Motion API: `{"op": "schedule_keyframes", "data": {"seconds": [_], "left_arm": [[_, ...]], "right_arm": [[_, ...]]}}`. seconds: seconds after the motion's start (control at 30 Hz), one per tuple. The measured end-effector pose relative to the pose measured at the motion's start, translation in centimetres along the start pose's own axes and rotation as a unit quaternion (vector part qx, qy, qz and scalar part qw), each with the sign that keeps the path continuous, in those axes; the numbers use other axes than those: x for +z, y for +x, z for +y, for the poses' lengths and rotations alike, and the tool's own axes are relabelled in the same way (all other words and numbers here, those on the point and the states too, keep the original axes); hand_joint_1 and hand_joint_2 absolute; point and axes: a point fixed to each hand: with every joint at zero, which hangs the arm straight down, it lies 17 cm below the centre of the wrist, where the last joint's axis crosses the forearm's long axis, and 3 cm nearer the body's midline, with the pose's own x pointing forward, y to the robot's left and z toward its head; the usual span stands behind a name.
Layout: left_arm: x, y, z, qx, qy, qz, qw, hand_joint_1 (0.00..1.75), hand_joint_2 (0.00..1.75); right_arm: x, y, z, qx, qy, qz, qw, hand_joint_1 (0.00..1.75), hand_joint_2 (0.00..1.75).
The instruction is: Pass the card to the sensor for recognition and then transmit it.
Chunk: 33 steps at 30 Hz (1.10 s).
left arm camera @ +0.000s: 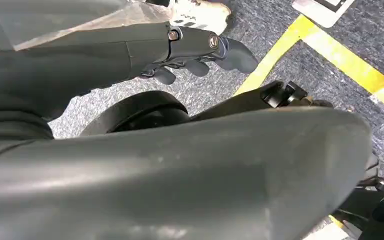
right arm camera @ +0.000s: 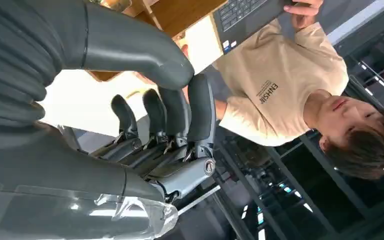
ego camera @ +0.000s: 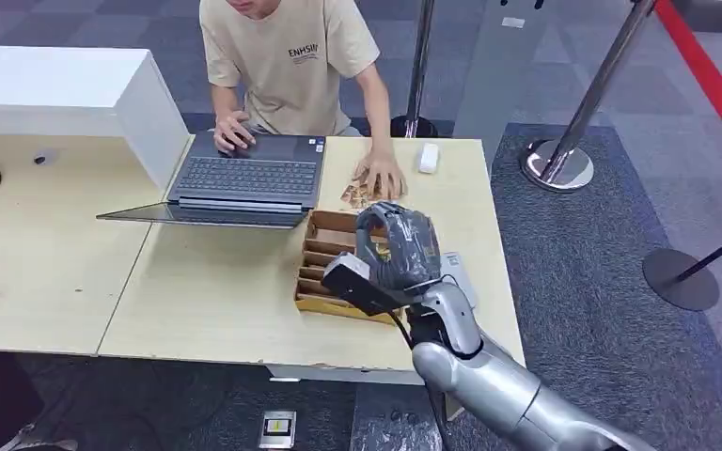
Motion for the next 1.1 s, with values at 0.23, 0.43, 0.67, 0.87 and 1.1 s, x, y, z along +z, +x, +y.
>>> {"op": "schedule_keyframes", "data": {"seconds": [0.23,0.43,0.67,0.87,1.1], "left_arm": [[0.0,0.0,0.0,0.003,0.0,0.001,1.0,0.0,0.0],[0.0,0.0,0.1,0.004,0.0,0.0,1.0,0.0,0.0],[0.0,0.1,0.1,0.009,0.0,0.0,1.0,0.0,0.0],[0.0,0.1,0.1,0.01,0.0,0.0,1.0,0.0,0.0],[0.0,0.1,0.1,0.011,0.0,0.0,1.0,0.0,0.0]], "right_arm": [[0.6,0.0,0.5,0.001,0.007,-0.003,1.0,0.79,1.75],[1.3,-0.3,1.6,0.009,0.02,-0.004,1.0,0.66,1.75],[2.6,-1.0,3.8,0.016,0.047,0.003,0.999,0.79,1.75],[3.5,-1.4,5.2,0.02,0.065,0.007,0.998,0.8,1.75],[4.2,-2.0,6.3,0.025,0.081,0.014,0.996,0.8,1.75]]}}
